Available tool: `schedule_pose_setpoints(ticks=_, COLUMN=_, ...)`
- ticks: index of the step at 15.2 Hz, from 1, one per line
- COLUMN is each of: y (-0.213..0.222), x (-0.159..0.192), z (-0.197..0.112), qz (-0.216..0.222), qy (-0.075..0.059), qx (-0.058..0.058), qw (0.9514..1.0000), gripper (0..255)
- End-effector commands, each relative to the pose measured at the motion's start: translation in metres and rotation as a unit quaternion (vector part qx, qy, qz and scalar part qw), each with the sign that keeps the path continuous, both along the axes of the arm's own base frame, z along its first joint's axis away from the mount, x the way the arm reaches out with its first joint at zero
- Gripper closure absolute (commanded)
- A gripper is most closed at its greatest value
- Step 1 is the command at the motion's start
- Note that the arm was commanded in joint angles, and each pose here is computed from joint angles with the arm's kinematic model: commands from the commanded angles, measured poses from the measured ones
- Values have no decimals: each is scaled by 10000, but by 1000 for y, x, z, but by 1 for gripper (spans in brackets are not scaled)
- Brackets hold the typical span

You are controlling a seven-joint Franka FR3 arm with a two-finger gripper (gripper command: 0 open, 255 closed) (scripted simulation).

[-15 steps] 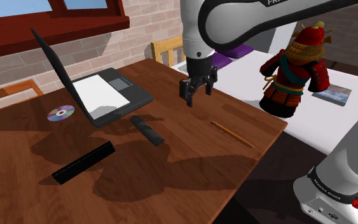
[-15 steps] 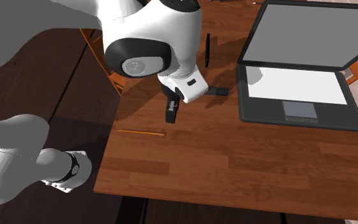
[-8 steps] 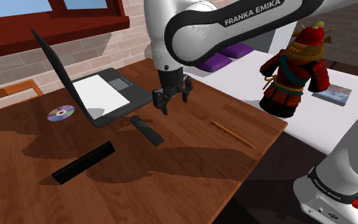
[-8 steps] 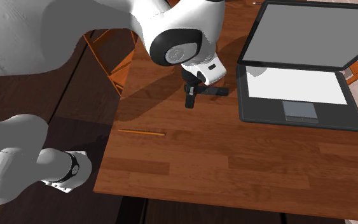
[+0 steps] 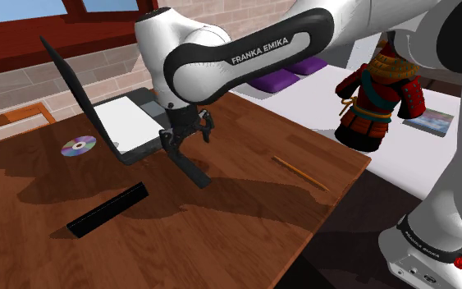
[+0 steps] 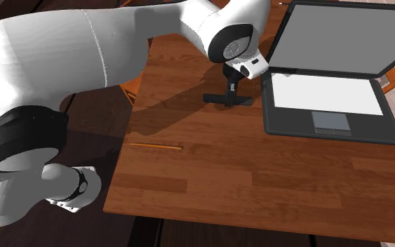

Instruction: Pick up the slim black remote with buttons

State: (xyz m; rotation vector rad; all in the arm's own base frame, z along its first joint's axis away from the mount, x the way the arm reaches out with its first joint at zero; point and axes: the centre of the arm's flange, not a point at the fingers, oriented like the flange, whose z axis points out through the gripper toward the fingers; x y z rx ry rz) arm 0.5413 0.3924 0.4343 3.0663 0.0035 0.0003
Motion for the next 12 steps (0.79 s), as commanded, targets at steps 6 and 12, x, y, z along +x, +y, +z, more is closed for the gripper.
schedule_pose_setpoints(ticks=6, y=30, x=20, z=-35, qz=-22, qy=-44, qx=-30, qw=10000, gripper=0)
schedule_pose_setpoints(ticks=12, y=30, x=20, z=-53, qz=-22, qy=-44, qx=-30, qw=10000, gripper=255)
